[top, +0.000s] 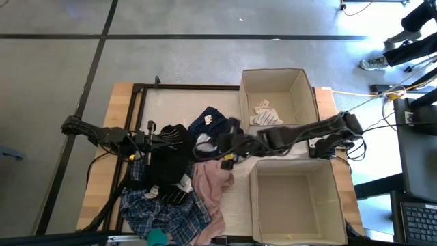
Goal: Sort clothes
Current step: Put the white striped sock into the top laundry organizer
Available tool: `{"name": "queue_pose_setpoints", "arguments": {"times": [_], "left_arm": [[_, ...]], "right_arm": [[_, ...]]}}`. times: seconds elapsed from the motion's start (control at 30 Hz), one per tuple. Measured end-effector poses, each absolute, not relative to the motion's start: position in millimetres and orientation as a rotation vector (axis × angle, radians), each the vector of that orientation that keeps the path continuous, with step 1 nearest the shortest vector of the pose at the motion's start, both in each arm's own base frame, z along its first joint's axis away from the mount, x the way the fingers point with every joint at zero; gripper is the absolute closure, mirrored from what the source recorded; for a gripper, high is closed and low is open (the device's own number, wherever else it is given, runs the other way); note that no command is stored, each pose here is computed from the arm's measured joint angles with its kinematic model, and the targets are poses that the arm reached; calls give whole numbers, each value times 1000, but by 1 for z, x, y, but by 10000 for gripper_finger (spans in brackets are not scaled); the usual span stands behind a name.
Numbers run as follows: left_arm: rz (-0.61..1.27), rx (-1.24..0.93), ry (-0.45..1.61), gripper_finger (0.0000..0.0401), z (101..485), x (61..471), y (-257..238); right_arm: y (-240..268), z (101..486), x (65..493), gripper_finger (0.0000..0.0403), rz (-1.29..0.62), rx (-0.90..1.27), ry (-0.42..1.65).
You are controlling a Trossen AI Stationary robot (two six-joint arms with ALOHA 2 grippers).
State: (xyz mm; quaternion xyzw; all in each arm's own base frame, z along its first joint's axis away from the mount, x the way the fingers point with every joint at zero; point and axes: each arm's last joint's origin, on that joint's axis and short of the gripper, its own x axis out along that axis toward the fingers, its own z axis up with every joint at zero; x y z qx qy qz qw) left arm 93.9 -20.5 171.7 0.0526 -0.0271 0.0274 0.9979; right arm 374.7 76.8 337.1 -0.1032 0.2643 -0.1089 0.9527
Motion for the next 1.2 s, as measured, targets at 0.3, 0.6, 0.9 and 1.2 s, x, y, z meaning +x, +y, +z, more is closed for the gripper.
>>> {"name": "queue_pose_setpoints", "arguments": {"times": [0.3, 0.6, 0.9, 1.2], "left_arm": [[55, 105, -54, 400, 172, 94, -21], [55, 105, -54, 400, 172, 94, -21], [55, 106, -55, 400, 172, 94, -21], [55, 106, -55, 400, 172, 94, -21]], "right_arm": [[57, 386, 319, 384, -446, -268, 510], [39, 421, 260, 384, -667, -283, 478], [8, 427, 208, 384, -849, -172, 548], [-18, 412, 189, 384, -994, -63, 689]]}}
